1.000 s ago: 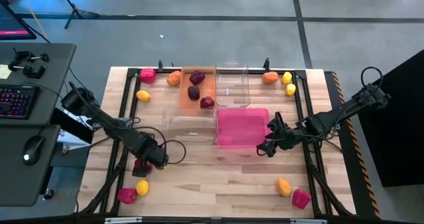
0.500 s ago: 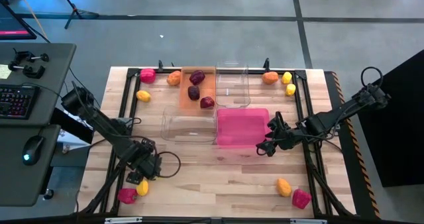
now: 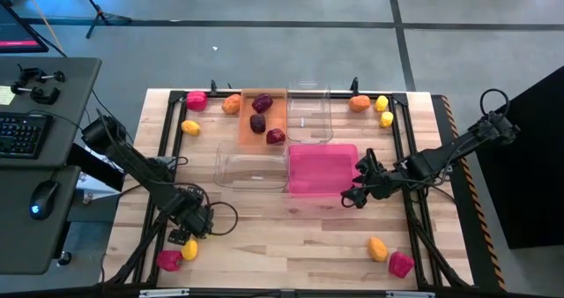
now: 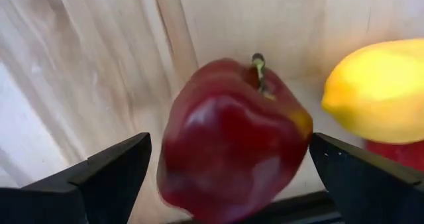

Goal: Sort produce into baskets
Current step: Put the red apple into the orange bin

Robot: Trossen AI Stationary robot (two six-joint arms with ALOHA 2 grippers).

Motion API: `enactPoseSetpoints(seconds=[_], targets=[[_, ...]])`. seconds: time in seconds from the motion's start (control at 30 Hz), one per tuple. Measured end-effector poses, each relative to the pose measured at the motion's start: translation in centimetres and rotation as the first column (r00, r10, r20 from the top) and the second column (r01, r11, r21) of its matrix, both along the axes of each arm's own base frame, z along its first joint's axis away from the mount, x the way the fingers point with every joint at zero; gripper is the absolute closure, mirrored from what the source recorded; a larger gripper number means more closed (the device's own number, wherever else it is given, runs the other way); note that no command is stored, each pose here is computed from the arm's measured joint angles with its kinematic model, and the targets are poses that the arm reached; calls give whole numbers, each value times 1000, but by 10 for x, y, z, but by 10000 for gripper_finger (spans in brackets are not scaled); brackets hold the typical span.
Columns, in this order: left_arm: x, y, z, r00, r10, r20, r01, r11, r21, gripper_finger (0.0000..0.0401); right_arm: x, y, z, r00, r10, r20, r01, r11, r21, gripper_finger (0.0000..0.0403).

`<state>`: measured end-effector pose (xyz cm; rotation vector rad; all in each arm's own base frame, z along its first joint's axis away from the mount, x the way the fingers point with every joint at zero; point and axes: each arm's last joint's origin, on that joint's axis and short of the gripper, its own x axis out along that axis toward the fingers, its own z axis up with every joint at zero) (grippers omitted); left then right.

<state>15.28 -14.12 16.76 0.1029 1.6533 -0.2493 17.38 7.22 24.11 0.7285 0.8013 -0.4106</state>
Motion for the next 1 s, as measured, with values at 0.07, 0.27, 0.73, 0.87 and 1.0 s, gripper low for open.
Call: enactPoseSetpoints(seconds=[0.07, 0.27, 0.73, 0.87, 1.0], targets=[[0, 1, -2, 1000, 5, -3, -5, 1000, 7, 2, 0, 0, 0, 1000, 0, 0, 0, 1000, 0, 42], [-1, 3, -6, 997, 74, -16, -74, 997, 19, 17, 0, -1, 0, 1000, -8, 6, 8, 1000, -25, 42], [22, 6, 49, 943, 305, 135, -286, 947, -146, 133, 0, -1, 0, 1000, -7, 9, 7, 999, -39, 42], [32, 23, 109, 823, 435, 366, -376, 899, -224, 133, 0, -1, 0, 1000, -7, 9, 7, 999, -39, 42], [42, 48, 164, 571, 542, 617, -474, 831, -292, 133, 0, -1, 0, 1000, -11, 12, 12, 999, -44, 42]])
